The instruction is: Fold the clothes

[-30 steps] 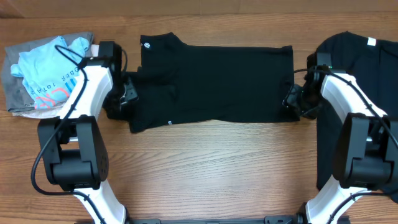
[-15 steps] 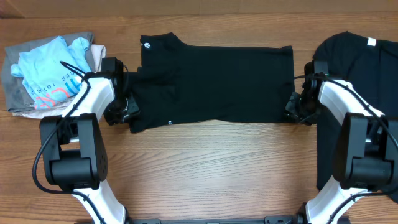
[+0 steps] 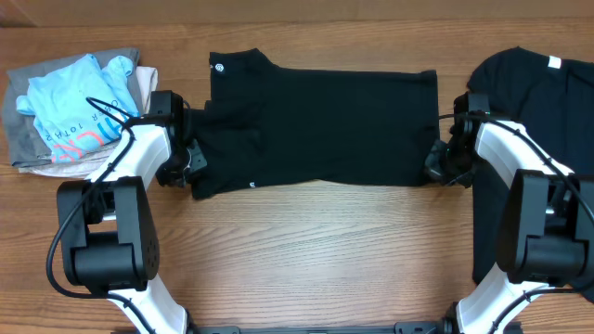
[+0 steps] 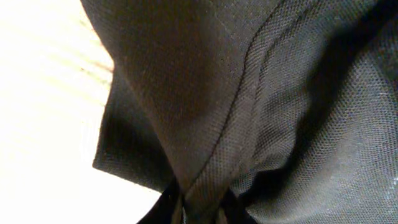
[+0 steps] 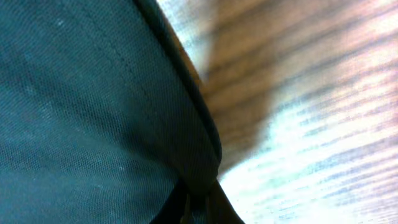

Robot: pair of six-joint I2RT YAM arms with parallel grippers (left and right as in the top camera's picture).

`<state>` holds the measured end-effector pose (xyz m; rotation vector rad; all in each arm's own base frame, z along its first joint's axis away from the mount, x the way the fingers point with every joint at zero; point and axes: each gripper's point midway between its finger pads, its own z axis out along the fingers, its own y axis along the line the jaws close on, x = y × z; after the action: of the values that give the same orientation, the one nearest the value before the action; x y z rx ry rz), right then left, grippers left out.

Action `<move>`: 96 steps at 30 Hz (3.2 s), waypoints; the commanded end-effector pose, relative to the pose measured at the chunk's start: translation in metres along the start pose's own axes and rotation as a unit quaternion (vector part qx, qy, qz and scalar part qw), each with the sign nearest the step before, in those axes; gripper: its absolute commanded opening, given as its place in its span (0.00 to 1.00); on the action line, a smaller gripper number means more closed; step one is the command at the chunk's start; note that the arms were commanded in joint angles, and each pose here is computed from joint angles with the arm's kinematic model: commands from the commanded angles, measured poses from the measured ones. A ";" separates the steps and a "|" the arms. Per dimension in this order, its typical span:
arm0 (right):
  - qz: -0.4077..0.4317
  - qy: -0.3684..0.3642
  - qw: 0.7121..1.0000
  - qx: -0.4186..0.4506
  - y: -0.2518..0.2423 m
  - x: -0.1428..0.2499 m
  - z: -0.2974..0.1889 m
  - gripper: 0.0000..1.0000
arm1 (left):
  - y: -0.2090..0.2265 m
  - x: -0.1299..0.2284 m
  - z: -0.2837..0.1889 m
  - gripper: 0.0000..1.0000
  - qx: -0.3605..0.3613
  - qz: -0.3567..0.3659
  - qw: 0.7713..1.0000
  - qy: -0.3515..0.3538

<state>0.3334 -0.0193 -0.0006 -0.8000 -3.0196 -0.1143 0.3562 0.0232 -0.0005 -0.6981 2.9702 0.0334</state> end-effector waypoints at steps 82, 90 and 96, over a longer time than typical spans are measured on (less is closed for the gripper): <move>-0.137 -0.104 0.983 -0.056 0.066 -0.113 -0.030 0.84 | -0.139 -0.126 -0.074 0.65 0.091 0.200 0.963 -0.155; -0.268 -0.136 0.952 -0.054 0.083 -0.121 -0.031 0.85 | -0.141 -0.127 -0.052 0.67 0.090 0.201 0.965 -0.144; -0.283 -0.130 0.948 -0.058 0.084 -0.117 -0.031 0.82 | -0.140 -0.126 -0.052 0.67 0.087 0.210 0.963 -0.143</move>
<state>0.4736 -0.0083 0.0279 -0.0022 -3.4143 -0.1933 0.5215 -0.0505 0.0568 -0.0709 2.7554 -0.1074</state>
